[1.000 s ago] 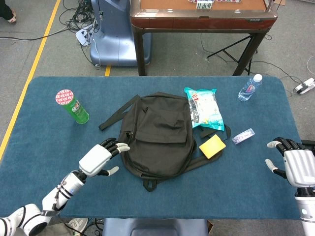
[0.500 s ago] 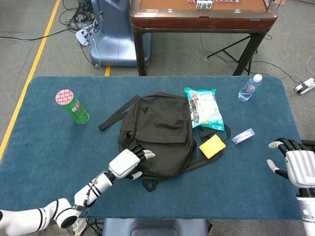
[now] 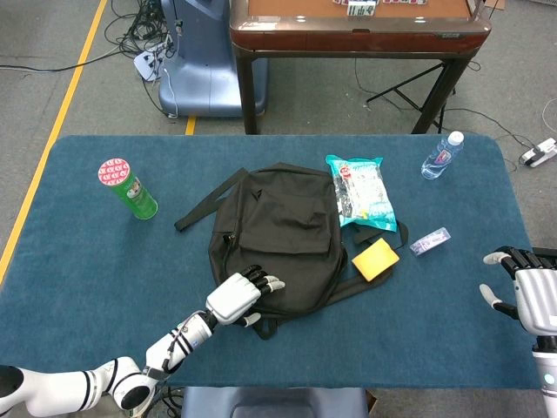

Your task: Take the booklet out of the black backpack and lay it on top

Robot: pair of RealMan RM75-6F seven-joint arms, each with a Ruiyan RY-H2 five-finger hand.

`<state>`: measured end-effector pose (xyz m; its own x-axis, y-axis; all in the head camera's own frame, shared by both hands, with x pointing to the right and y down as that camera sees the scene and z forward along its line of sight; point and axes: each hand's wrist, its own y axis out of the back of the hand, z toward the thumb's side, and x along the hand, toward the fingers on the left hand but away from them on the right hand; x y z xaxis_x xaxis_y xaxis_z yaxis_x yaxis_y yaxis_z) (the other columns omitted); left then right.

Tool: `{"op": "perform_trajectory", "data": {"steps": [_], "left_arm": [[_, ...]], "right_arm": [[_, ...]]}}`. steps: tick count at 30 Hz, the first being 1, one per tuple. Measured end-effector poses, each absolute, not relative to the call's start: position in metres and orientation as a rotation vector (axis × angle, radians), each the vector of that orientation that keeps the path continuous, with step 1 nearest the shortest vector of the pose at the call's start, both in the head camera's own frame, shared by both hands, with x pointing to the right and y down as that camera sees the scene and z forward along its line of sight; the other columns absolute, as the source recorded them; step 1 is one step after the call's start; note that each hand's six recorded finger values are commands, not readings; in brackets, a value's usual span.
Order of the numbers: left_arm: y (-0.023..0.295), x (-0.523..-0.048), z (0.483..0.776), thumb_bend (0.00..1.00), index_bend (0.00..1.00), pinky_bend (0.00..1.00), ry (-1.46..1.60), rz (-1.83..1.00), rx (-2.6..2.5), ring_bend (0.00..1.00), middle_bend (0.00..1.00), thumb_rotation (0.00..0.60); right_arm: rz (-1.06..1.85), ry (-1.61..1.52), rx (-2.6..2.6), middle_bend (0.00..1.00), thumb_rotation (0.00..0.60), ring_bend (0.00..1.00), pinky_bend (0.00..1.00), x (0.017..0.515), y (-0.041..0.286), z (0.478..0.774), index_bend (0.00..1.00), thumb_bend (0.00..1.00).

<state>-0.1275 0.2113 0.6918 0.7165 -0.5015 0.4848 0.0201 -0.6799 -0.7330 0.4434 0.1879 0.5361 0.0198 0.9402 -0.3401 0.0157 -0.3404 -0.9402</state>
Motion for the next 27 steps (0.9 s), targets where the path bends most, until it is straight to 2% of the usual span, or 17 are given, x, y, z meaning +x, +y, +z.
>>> {"op": "perform_trajectory", "data": {"steps": [8, 14, 23, 26, 27], "left_arm": [[0.21, -0.115, 0.703, 0.33, 0.2, 0.11, 0.38, -0.939, -2.188, 0.18, 0.2, 0.6], [0.202, -0.107, 0.704, 0.33, 0.25, 0.11, 0.483, -0.962, -2.237, 0.2, 0.21, 0.6], [0.184, -0.1, 0.704, 0.33, 0.35, 0.11, 0.598, -0.99, -2.255, 0.27, 0.31, 0.6], [0.176, -0.098, 0.701, 0.4, 0.42, 0.11, 0.645, -0.987, -2.233, 0.32, 0.36, 0.6], [0.174, -0.098, 0.7, 0.45, 0.46, 0.11, 0.662, -0.985, -2.226, 0.34, 0.39, 0.6]], "right_arm": [[1.444, -1.039, -1.483, 0.34, 0.6, 0.3, 0.42, 0.449, 0.191, 0.536, 0.39, 0.2], [1.45, -1.041, -1.481, 0.34, 0.6, 0.3, 0.42, 0.452, 0.191, 0.536, 0.39, 0.2], [1.447, -1.045, -1.482, 0.34, 0.6, 0.3, 0.42, 0.453, 0.191, 0.535, 0.39, 0.2], [1.448, -1.045, -1.48, 0.34, 0.6, 0.3, 0.42, 0.454, 0.191, 0.535, 0.39, 0.2], [1.447, -1.045, -1.481, 0.34, 0.6, 0.3, 0.42, 0.454, 0.191, 0.535, 0.39, 0.2]]}}
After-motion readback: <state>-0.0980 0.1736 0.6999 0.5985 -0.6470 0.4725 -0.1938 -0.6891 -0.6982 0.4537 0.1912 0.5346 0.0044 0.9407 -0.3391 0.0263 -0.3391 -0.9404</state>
